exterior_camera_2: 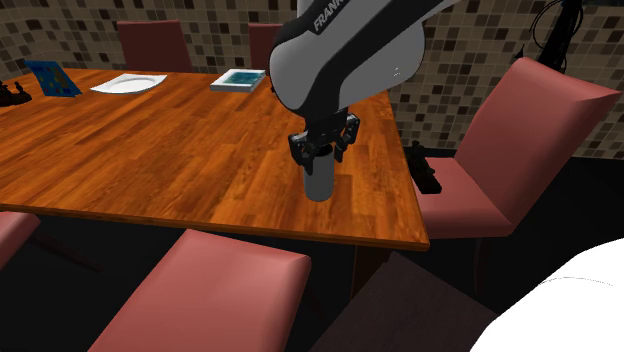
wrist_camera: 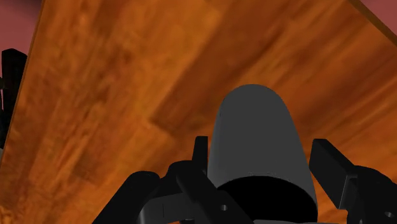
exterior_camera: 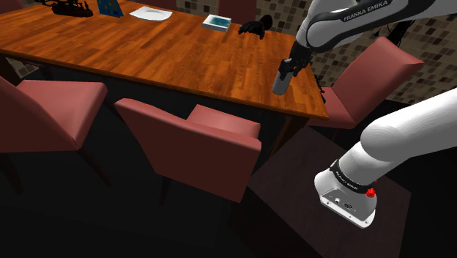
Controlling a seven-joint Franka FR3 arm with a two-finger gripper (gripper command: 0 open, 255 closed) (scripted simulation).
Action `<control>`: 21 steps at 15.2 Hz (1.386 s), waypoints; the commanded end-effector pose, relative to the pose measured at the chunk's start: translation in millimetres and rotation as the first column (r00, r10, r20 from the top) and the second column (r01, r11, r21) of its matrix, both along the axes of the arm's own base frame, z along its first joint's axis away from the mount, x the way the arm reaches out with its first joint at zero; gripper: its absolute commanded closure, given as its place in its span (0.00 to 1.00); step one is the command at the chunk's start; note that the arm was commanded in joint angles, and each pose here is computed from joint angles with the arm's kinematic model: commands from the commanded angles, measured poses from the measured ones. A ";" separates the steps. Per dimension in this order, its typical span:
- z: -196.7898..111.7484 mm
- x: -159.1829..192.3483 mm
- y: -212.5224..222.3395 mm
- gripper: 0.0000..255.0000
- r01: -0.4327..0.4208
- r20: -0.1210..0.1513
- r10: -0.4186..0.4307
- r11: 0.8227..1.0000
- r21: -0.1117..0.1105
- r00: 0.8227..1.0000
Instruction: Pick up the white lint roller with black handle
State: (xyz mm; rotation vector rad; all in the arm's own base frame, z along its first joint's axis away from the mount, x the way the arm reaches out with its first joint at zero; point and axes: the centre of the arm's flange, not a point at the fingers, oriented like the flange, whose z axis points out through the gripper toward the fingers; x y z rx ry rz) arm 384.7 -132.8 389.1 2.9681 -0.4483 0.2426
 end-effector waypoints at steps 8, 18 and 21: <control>19.5 -0.4 -0.6 1.00 0.000 -0.005 0.000 1.000 0.002 1.000; 72.3 -0.4 -0.6 1.00 0.000 -0.005 0.000 1.000 0.002 1.000; 78.3 -0.4 -0.6 1.00 0.000 -0.005 0.000 1.000 0.002 1.000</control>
